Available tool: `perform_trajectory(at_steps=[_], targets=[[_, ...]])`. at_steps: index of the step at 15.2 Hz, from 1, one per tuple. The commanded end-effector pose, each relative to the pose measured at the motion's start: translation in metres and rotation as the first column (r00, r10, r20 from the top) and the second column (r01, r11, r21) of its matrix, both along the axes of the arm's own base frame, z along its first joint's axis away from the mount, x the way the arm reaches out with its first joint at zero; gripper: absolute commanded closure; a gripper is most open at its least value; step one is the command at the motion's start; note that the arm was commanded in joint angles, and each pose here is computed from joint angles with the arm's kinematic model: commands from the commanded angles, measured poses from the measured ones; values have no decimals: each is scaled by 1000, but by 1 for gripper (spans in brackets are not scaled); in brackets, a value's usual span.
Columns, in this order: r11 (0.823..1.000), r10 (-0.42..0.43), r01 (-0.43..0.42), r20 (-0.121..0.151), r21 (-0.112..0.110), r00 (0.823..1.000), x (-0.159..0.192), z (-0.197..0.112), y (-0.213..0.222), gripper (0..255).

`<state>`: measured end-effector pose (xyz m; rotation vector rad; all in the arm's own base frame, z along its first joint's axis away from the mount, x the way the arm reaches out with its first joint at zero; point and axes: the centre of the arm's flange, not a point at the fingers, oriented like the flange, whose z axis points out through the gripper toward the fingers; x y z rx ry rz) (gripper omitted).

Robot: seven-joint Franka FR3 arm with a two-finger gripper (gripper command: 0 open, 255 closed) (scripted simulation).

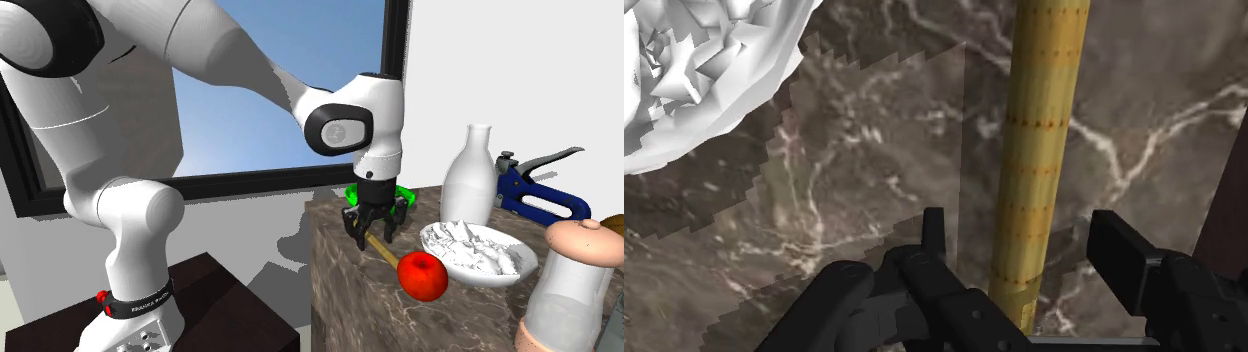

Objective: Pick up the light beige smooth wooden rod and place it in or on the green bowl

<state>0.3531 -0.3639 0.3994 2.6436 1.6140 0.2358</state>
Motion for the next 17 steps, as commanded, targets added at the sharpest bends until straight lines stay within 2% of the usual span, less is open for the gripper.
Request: perform_trajectory(at_steps=[1, 9, 17], targets=[[1000, 0, 0, 0, 0, 1000, 0, 0, 0, 255], [1000, 0, 0, 0, 0, 1000, 0, 0, 0, 255], [1000, 0, 0, 0, 0, 1000, 0, 42, 0, 255]])
